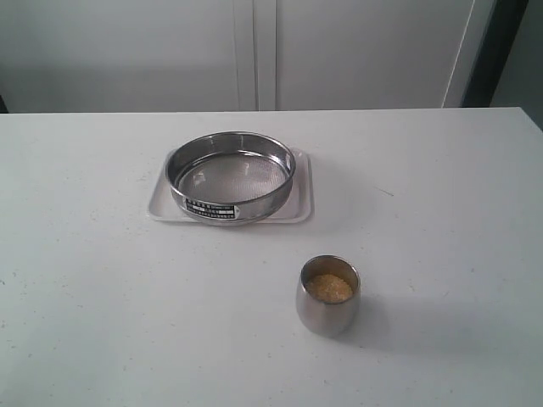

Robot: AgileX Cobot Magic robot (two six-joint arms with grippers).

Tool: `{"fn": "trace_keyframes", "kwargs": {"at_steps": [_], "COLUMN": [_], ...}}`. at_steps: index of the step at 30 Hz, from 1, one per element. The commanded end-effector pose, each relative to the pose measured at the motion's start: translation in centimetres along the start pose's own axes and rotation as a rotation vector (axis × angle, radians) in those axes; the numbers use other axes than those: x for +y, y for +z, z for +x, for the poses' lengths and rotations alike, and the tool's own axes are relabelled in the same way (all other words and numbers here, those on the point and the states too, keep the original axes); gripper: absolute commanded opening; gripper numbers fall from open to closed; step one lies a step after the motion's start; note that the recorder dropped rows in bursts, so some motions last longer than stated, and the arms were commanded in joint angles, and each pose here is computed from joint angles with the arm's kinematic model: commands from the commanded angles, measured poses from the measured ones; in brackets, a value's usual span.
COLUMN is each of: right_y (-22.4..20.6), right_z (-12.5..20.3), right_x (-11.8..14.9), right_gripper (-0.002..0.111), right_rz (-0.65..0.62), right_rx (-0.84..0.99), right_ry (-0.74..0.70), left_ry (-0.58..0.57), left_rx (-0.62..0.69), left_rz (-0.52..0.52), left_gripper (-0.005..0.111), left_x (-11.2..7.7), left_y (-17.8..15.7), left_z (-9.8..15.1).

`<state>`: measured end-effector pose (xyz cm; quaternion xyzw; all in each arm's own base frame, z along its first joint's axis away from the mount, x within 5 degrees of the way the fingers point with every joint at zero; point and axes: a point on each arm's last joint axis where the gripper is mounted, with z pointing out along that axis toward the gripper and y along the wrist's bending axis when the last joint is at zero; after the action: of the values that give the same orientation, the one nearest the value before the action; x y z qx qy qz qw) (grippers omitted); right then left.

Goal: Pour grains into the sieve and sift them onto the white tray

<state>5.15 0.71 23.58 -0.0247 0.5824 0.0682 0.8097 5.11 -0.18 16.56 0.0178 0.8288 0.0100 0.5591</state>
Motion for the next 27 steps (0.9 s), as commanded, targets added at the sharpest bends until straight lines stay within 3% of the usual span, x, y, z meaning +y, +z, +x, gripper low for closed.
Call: {"fn": "trace_keyframes", "kwargs": {"at_steps": [1, 14, 21, 27], "right_y": [0.0, 6.0, 9.2, 11.8], "right_z": [-0.2, -2.0, 1.2, 5.6], "right_x": [0.0, 0.0, 0.5, 1.4], "right_gripper": [0.000, 0.000, 0.000, 0.000], "right_rz": [0.010, 0.003, -0.087, -0.207], "right_rx": [0.001, 0.191, 0.310, 0.356], "right_ry": [-0.010, -0.011, -0.071, -0.016], "left_ry": [-0.007, -0.007, -0.007, -0.007], "left_rx": [-0.002, -0.002, -0.002, -0.002], "left_rz": [0.001, 0.001, 0.001, 0.001], "left_gripper": [0.000, 0.000, 0.000, 0.000], "left_x": [0.0, 0.0, 0.0, 0.0], "left_y": [0.0, 0.0, 0.0, 0.0], "left_z": [0.1, 0.1, 0.1, 0.1]}}
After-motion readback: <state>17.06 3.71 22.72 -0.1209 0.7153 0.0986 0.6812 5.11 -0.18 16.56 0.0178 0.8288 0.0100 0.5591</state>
